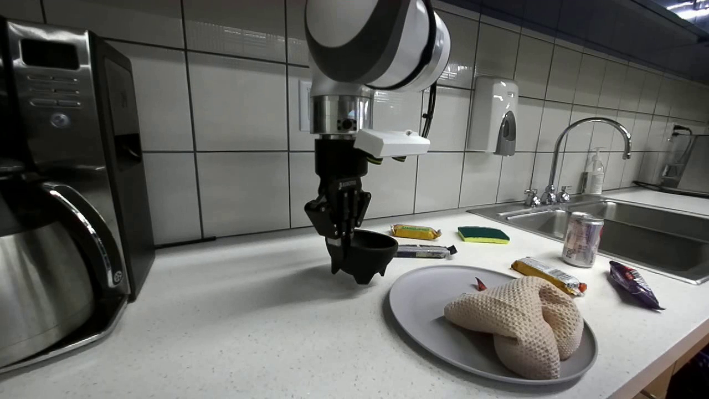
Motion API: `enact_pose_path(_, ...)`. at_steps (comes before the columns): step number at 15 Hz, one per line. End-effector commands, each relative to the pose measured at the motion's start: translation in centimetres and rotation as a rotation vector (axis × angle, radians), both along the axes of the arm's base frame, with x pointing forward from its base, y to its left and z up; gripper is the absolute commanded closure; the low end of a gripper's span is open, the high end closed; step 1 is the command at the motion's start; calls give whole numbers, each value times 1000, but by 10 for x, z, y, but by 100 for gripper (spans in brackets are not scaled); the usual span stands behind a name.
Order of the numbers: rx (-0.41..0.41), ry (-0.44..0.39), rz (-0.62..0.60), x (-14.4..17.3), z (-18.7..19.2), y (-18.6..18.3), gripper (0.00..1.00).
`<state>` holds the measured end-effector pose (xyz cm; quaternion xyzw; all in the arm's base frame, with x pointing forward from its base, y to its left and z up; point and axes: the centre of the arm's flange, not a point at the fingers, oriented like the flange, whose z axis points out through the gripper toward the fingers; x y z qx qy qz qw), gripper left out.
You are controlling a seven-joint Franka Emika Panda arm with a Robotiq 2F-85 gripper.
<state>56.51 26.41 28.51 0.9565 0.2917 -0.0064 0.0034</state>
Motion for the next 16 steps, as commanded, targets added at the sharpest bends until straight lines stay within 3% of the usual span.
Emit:
enact_pose_path(1, -38, 14, 50, 11, -4, 10, 98)
enact_pose_path(5, -49, 13, 69, 10, -10, 16, 98)
enact_pose_path(6, -45, 16, 66, 10, -9, 17, 66)
enact_pose_path(8, -20, 15, 75, 6, 0, 17, 59)
enact_pose_path(16, 8, 17, 48, -21, 47, 8, 1)
